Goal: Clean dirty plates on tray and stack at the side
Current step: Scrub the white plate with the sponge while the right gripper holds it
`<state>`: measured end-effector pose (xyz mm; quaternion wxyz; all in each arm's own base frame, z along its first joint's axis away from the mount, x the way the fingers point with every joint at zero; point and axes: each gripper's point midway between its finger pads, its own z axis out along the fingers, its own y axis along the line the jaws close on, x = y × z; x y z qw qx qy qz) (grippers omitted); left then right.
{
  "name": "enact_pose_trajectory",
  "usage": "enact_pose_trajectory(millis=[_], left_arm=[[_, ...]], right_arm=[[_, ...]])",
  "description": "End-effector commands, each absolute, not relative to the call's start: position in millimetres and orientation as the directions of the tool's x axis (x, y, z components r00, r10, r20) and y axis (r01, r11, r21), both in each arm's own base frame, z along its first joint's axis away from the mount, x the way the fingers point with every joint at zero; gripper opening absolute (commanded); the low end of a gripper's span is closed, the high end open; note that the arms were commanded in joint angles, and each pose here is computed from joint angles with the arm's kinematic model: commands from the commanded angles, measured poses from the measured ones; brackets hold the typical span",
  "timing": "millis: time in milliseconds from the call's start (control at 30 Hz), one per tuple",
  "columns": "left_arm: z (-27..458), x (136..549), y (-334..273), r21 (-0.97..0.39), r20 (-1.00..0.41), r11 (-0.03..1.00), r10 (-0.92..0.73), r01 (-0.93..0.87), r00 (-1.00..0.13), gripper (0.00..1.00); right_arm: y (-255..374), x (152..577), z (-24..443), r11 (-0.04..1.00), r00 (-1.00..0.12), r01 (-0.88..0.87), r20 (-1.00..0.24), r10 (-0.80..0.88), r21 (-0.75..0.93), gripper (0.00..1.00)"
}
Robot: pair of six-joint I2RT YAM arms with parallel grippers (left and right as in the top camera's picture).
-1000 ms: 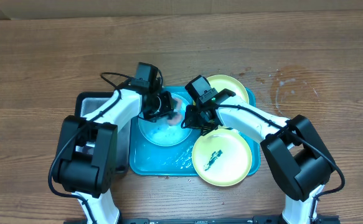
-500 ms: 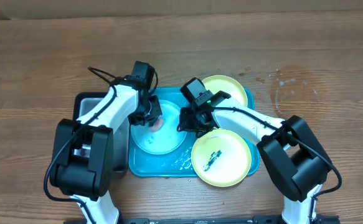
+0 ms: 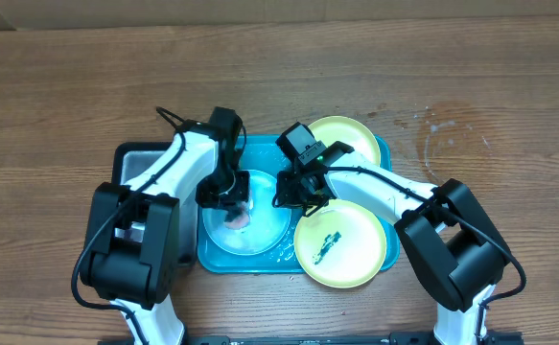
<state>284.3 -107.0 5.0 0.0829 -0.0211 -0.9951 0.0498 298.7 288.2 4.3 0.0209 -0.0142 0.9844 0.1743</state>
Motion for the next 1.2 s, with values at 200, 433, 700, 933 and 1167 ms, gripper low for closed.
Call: enact_pose_trajectory(millis=[200, 433, 700, 933, 1167], left_arm=[[-4.2, 235.5, -166.8, -0.418, 0.284, 0.901, 0.254, 0.119, -0.925, 0.04], [6.0, 236.5, -188.1, -0.548, 0.237, 0.825, 0.309, 0.136, -0.921, 0.04], [-2.6, 264.3, -188.3, -0.494, 0.213, 0.869, 0.146, 0.022, -0.966, 0.04], [-27.3, 279.7, -104.2, 0.031, 0.149, 0.987, -0.158, -0.155, -0.976, 0.04], [-15.8, 270.3, -46.7, 0.358, 0.053, 0.893, -0.312, -0.274, -0.949, 0.04]], right_arm=[[275.3, 301.0, -12.9, 0.958, -0.999, 0.017, -0.037, 0.029, 0.286, 0.04], [275.7, 301.5, -12.8, 0.958, -0.999, 0.017, -0.039, 0.029, 0.287, 0.04], [276.3, 302.4, -12.5, 0.957, -0.999, 0.016, -0.044, 0.03, 0.29, 0.04], [276.1, 302.2, -12.6, 0.957, -0.999, 0.016, -0.042, 0.03, 0.289, 0.04], [274.1, 303.7, -13.1, 0.959, -0.998, 0.039, -0.045, 0.054, 0.279, 0.04]])
